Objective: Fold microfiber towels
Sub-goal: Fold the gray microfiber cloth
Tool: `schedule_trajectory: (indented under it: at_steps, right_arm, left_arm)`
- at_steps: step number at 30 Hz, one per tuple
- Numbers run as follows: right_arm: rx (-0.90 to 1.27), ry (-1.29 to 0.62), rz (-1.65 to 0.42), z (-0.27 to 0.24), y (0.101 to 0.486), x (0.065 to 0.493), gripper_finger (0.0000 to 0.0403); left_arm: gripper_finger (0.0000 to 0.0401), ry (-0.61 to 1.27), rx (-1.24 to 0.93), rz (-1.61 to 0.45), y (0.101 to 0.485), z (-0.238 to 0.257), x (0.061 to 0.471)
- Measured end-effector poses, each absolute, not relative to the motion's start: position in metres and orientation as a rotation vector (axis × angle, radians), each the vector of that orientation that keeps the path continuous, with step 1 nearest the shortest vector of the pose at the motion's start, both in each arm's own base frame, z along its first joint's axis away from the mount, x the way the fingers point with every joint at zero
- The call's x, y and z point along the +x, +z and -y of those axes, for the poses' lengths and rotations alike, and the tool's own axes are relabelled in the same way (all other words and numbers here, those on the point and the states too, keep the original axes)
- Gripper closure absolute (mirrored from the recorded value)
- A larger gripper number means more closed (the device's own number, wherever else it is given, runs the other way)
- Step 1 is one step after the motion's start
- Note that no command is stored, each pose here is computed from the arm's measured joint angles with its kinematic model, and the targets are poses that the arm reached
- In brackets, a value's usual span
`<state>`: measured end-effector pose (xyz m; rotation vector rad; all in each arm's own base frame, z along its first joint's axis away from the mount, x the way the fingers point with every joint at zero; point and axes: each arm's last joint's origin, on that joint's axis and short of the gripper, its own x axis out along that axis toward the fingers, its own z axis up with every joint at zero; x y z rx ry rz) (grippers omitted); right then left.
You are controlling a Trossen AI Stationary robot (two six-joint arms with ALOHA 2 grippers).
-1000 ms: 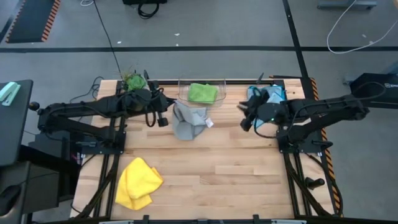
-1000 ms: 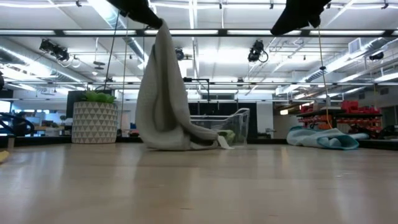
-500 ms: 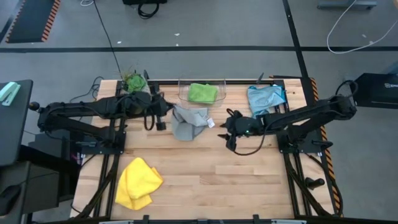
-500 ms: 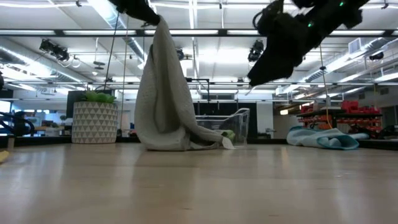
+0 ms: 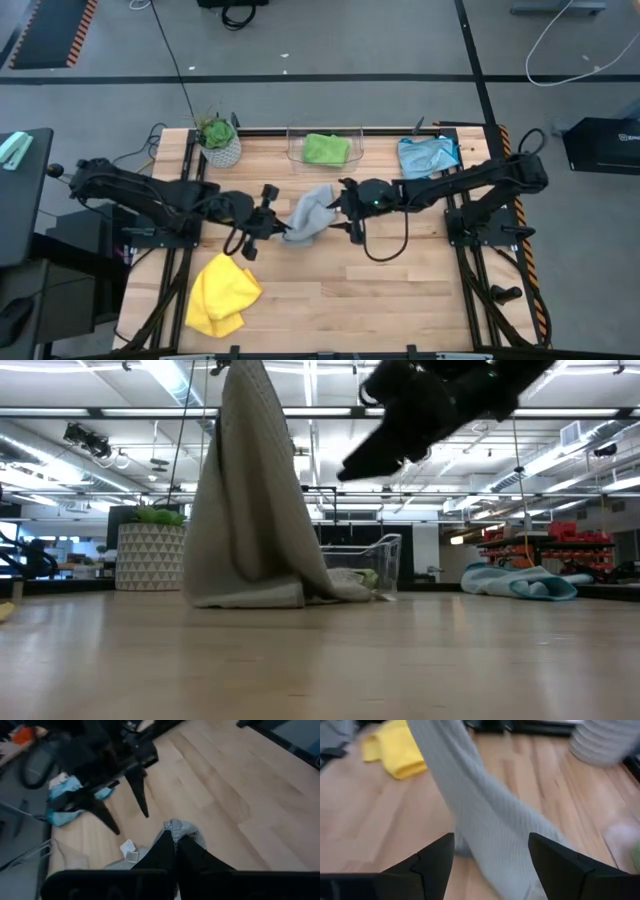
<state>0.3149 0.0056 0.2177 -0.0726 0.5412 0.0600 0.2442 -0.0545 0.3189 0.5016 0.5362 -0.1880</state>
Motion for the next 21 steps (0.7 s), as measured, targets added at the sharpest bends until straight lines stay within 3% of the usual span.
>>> schedule_trajectory:
  at_steps: [14, 21]
  right_arm:
    - [-0.147, 0.431, -0.493, -0.008, 0.241, 0.384, 0.0134]
    - [-0.127, 0.550, -0.571, -0.010, 0.234, 0.381, 0.0188]
  left_arm:
    - [0.0392, -0.205, 0.482, -0.532, 0.324, 0.064, 0.250]
    - [0.0393, -0.154, 0.478, -0.572, 0.322, 0.062, 0.247]
